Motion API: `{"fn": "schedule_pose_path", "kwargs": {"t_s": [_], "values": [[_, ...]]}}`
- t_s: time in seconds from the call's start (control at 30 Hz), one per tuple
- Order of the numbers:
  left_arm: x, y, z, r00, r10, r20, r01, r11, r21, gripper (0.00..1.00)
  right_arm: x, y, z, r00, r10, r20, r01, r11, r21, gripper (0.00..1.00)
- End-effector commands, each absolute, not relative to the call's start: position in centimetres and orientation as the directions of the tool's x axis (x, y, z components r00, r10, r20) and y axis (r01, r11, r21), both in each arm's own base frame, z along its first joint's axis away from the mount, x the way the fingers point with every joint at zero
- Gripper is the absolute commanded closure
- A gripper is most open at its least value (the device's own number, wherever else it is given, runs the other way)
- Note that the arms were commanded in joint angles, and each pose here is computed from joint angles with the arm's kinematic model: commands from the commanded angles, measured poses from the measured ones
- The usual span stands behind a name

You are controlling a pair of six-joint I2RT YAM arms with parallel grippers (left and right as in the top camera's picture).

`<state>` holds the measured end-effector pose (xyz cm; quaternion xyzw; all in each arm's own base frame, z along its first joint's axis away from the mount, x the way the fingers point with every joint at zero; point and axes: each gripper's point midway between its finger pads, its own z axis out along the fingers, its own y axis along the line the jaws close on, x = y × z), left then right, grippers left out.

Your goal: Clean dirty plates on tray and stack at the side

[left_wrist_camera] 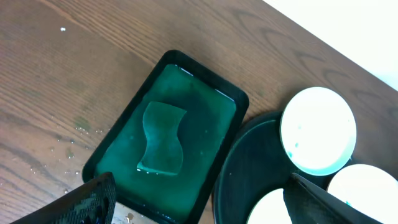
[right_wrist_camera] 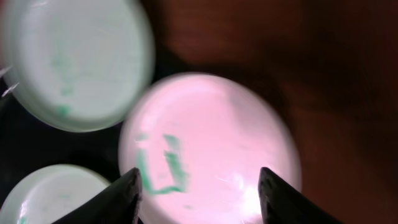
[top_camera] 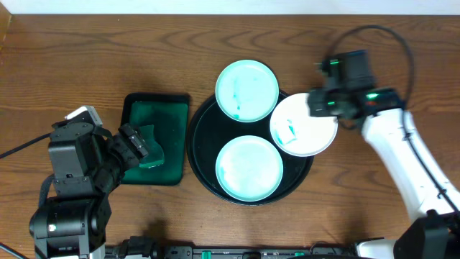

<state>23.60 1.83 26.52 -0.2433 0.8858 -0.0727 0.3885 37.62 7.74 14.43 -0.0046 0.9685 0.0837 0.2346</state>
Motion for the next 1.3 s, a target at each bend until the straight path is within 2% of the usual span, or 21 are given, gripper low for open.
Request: {"fn": "schedule_pose_path", "kwargs": {"t_s": [0.0, 0.17, 0.4, 0.5, 0.6, 0.63, 0.7, 0.73, 0.83, 0.87, 0.9, 1.07, 1.27], "values": [[23.7, 2.1, 27.5, -0.557, -0.488, -0.672, -0.376, 0.870, -0.319, 0.14, 36.8, 4.9, 12.7, -0.927, 0.160, -0.340, 0.073, 0.964, 0.254, 0.38], [23.7, 2.1, 27.5, -0.558, -0.488, -0.672, -0.375, 0.870, -0.320, 0.14, 35.5, 3.6, 9.5, -0.961, 0.183, -0.209, 0.131, 0.962, 0.240, 0.40], [23.7, 2.1, 27.5, -0.558, -0.488, -0.671, -0.376, 0.870, -0.320, 0.14, 36.3, 2.7, 5.6, -0.971, 0.149, -0.186, 0.121, 0.980, 0.155, 0.42], [23.6, 2.1, 27.5, -0.560, -0.488, -0.670, -0.377, 0.870, -0.319, 0.14, 36.4, 3.0, 4.6, -0.977, 0.137, -0.166, 0.110, 0.980, 0.165, 0.66], [23.6, 2.1, 27.5, -0.560, -0.488, -0.670, -0.377, 0.870, -0.319, 0.14, 36.8, 3.1, 4.7, -0.974, 0.137, -0.181, 0.106, 0.980, 0.171, 0.80], [23.6, 2.1, 27.5, -0.560, -0.488, -0.670, -0.377, 0.870, -0.319, 0.14, 36.9, 3.1, 4.7, -0.973, 0.137, -0.187, 0.106, 0.980, 0.171, 0.80], [23.6, 2.1, 27.5, -0.560, -0.488, -0.670, -0.376, 0.870, -0.319, 0.14, 37.0, 3.4, 4.7, -0.972, 0.137, -0.189, 0.101, 0.977, 0.187, 0.72], [23.6, 2.1, 27.5, -0.560, -0.488, -0.670, -0.376, 0.870, -0.319, 0.14, 37.0, 3.4, 4.6, -0.973, 0.136, -0.188, 0.101, 0.978, 0.185, 0.72], [23.6, 2.1, 27.5, -0.560, -0.488, -0.670, -0.377, 0.870, -0.319, 0.14, 36.7, 3.5, 3.8, -0.973, 0.129, -0.189, 0.094, 0.978, 0.185, 0.82], [23.6, 2.1, 27.5, -0.560, -0.488, -0.669, -0.376, 0.870, -0.319, 0.14, 36.5, 3.6, 3.3, -0.974, 0.131, -0.188, 0.094, 0.977, 0.192, 0.95], [23.6, 2.1, 27.5, -0.560, -0.488, -0.670, -0.377, 0.870, -0.319, 0.14, 36.5, 3.6, 3.3, -0.974, 0.130, -0.186, 0.094, 0.977, 0.192, 0.99], [23.6, 2.1, 27.5, -0.560, -0.488, -0.670, -0.376, 0.870, -0.319, 0.14, 36.5, 3.6, 5.3, -0.965, 0.129, -0.228, 0.084, 0.977, 0.197, 0.99], [23.6, 2.1, 27.4, -0.561, -0.488, -0.669, -0.377, 0.870, -0.318, 0.14, 36.4, 5.4, 11.2, -0.925, 0.103, -0.366, 0.013, 0.970, 0.241, 0.99]]}}
